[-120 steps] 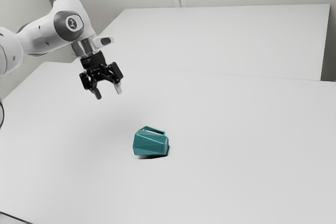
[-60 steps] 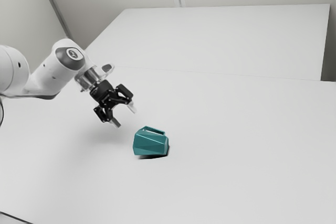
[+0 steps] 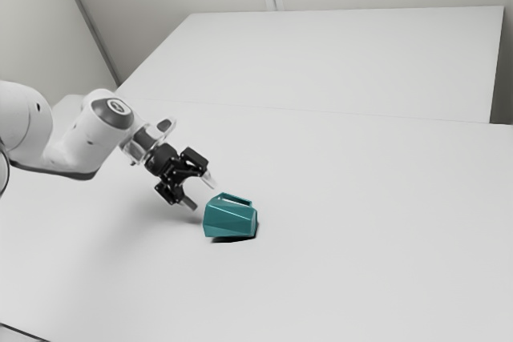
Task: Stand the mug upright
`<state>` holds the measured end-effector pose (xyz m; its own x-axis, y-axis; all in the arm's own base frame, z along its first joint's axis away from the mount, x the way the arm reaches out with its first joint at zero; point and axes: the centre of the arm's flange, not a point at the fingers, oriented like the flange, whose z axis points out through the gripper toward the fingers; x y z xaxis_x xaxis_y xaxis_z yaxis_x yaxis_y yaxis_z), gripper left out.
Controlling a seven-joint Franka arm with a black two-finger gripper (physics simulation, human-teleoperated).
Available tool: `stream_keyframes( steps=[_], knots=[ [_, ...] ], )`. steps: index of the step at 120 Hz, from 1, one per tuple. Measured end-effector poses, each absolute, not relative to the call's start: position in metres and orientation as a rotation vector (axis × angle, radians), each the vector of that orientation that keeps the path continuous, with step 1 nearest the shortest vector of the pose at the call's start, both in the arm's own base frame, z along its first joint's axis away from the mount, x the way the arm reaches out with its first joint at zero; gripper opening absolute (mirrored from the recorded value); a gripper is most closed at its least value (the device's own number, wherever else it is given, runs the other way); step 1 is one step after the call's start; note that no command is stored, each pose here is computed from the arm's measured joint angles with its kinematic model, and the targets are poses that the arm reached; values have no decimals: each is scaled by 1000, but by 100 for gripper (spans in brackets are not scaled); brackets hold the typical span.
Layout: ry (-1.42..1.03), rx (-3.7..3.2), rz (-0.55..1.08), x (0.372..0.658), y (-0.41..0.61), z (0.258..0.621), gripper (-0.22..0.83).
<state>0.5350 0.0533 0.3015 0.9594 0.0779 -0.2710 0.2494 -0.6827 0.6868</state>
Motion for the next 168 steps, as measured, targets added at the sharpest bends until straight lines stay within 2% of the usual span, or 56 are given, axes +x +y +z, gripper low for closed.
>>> stream_keyframes(
  steps=[59,132,139,157,168],
  knots=[
    [74,2283,-160,540,25,295,62],
    [16,2231,-127,534,-3,277,61],
    [9,2230,-121,534,-5,278,53],
    [-10,2229,-106,535,-6,279,16],
    [-21,2231,-96,536,-6,280,5]
  ],
)
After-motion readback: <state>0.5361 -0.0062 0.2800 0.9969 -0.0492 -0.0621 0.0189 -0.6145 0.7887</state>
